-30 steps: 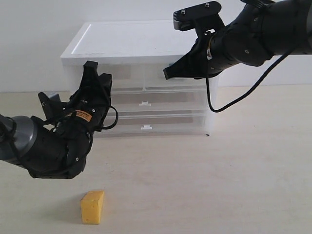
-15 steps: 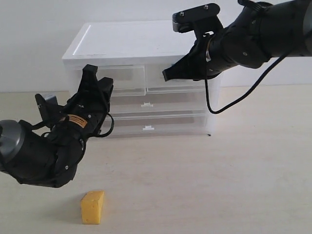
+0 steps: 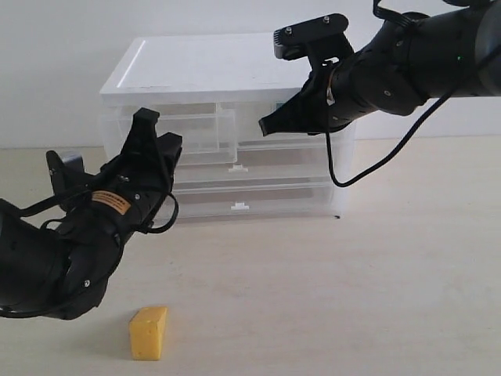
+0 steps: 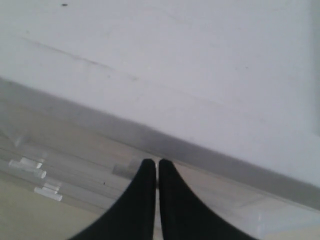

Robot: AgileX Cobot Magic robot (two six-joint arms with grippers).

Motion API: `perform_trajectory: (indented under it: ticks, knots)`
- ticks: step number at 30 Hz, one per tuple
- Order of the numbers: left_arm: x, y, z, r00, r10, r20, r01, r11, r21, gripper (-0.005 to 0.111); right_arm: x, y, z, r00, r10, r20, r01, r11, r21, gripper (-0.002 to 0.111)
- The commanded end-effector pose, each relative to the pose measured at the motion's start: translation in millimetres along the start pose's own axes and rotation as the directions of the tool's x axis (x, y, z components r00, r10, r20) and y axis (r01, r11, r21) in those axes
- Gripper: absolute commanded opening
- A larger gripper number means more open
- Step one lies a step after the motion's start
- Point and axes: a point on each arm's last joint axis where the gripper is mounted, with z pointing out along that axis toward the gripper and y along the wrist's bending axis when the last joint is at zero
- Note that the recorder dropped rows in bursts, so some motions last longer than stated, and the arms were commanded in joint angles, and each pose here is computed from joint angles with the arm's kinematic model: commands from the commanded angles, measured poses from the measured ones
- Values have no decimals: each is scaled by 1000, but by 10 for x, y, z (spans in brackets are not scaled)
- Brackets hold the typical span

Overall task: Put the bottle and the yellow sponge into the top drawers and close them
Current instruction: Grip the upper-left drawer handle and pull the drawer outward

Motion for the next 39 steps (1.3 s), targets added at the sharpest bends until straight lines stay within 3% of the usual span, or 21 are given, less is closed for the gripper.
perform_trajectory:
  ticks: [1,8,24,39]
  knots:
    - [71,-266,-109,995,87,-46,-77,981,181,4,-8,20,87,999,-16,32,16,1000,-23,0]
    - [63,-161,-216,992,105,-68,-94,985,142,4,-19,27,87,999,-15,45,17,999,-30,0]
    - [310,-202,-369,989,66,-129,-48,989,139,4,-22,29,87,999,-19,48,21,999,-32,0]
    - [208,-207,-595,988,82,-128,-67,991,119,4,-19,27,87,999,-19,45,20,999,-30,0]
